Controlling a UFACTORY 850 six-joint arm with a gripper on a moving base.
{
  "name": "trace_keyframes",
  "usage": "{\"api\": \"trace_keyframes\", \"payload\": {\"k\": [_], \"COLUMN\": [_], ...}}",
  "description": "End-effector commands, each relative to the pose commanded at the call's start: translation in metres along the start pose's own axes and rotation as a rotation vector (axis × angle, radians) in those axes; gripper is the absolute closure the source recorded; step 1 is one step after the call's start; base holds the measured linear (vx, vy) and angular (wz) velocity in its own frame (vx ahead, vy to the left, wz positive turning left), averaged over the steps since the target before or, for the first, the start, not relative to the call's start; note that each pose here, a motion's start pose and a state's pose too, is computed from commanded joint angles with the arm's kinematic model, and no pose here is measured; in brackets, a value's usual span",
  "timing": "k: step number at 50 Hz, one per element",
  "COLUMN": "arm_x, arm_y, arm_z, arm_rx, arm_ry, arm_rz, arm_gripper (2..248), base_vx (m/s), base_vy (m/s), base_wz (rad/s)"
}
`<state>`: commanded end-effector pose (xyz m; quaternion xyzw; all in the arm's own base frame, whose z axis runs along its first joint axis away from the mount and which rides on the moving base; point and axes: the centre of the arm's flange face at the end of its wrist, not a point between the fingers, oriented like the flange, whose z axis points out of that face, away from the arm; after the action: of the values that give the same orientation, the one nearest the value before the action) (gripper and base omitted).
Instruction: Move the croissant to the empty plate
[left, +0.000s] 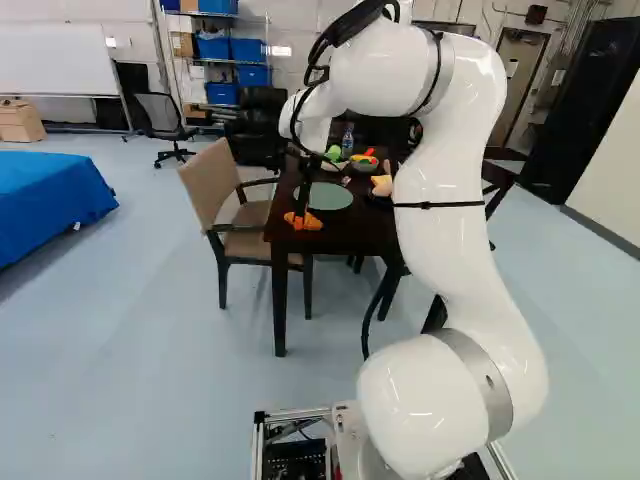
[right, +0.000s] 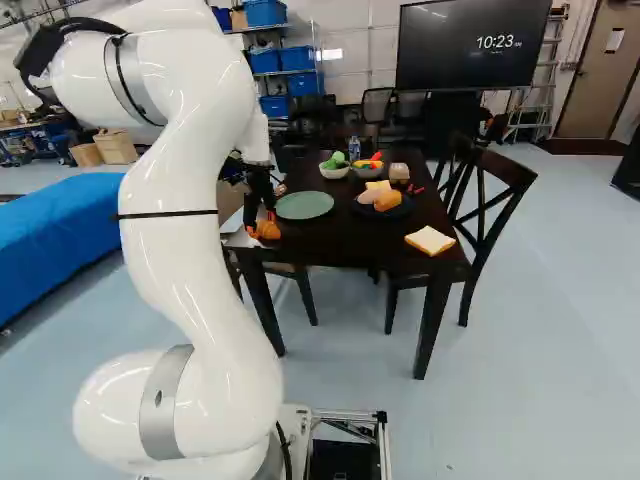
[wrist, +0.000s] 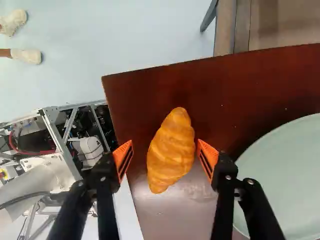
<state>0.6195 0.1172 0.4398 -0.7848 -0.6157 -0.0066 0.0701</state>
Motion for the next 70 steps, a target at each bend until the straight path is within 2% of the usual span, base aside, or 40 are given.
{"api": "trace_keyframes", "payload": {"k": [4,5,10,11,15,16,20,21,25,26,31,32,36,37,70], "arm_x": [0.0000,0.0000,0.0000,0.0000,0.0000,0.0000,0.0000,0.0000,0.0000,0.0000,0.0000,0.0000,0.0000,0.0000,-0.0001], "arm_y": [0.0000,0.0000,0.0000,0.0000,0.0000,0.0000,0.0000,0.0000,0.0000,0.0000,0.0000,0.0000,0.0000,0.0000,-0.0010], "arm_z": [0.0000,0.0000,0.0000,0.0000,0.0000,0.0000,0.0000,0.0000,0.0000,0.0000,0.0000,0.0000,0.0000,0.0000,-0.0026], "arm_rx": [0.000,0.000,0.000,0.000,0.000,0.000,0.000,0.000,0.000,0.000,0.000,0.000,0.000,0.000,-0.003], "arm_ry": [0.000,0.000,0.000,0.000,0.000,0.000,0.000,0.000,0.000,0.000,0.000,0.000,0.000,0.000,0.001], "arm_rz": [0.000,0.000,0.000,0.000,0.000,0.000,0.000,0.000,0.000,0.000,0.000,0.000,0.000,0.000,0.000], "arm_gripper": [69,81,81,93,93,105,105,117,117,128,128,136,136,143,143], "base_vx": [0.000,0.000,0.000,0.000,0.000,0.000,0.000,0.000,0.000,0.000,0.000,0.000,0.000,0.000,0.000], "base_vy": [0.000,0.000,0.000,0.000,0.000,0.000,0.000,0.000,0.000,0.000,0.000,0.000,0.000,0.000,0.000], "base_wz": [0.000,0.000,0.000,0.000,0.000,0.000,0.000,0.000,0.000,0.000,0.000,0.000,0.000,0.000,0.000]}}
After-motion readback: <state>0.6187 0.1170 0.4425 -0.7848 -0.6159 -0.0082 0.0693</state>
